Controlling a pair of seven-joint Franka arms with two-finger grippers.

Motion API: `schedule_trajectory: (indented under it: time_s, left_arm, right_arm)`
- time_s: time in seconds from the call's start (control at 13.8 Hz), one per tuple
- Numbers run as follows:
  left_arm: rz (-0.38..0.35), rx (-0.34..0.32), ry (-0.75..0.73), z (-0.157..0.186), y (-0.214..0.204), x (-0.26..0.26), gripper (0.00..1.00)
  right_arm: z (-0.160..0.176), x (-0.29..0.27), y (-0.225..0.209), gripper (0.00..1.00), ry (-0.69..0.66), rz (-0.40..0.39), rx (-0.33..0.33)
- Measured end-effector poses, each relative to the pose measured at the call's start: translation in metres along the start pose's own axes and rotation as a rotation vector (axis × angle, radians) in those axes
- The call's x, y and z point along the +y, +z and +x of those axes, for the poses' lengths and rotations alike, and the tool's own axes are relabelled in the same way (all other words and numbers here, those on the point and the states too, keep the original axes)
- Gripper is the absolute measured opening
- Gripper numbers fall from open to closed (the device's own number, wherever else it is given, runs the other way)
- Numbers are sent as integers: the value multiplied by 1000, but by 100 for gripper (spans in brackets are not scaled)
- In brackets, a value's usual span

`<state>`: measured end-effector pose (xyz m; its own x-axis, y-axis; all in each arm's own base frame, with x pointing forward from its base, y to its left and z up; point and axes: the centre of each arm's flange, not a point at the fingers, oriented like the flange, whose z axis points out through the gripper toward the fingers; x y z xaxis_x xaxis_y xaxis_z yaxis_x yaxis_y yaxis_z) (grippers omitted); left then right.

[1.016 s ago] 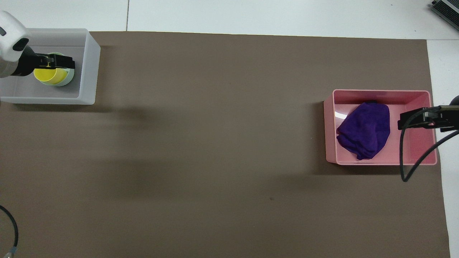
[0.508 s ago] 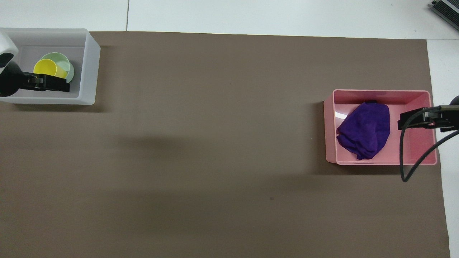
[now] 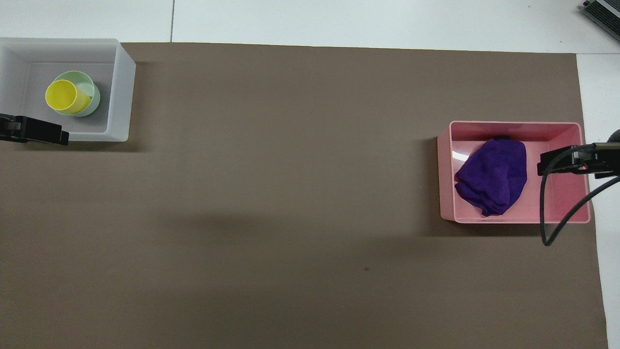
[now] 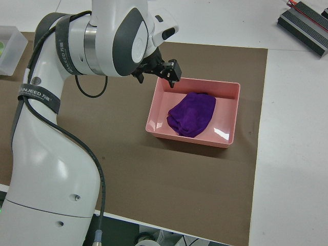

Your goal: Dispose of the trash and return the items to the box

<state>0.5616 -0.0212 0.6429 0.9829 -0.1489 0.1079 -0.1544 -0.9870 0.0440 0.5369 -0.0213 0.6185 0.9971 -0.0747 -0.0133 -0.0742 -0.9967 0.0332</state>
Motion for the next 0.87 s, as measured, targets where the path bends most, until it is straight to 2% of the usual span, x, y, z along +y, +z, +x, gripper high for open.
schedule_trajectory:
  time_s: [0.44,0.87]
  left_arm:
    - [25,-55,44,-12,-7,19,100]
    - [33,-62,36,-13,-5,13,100]
  right_arm:
    - [0,0,0,100,0,0,0]
    - [0,0,0,100,0,0,0]
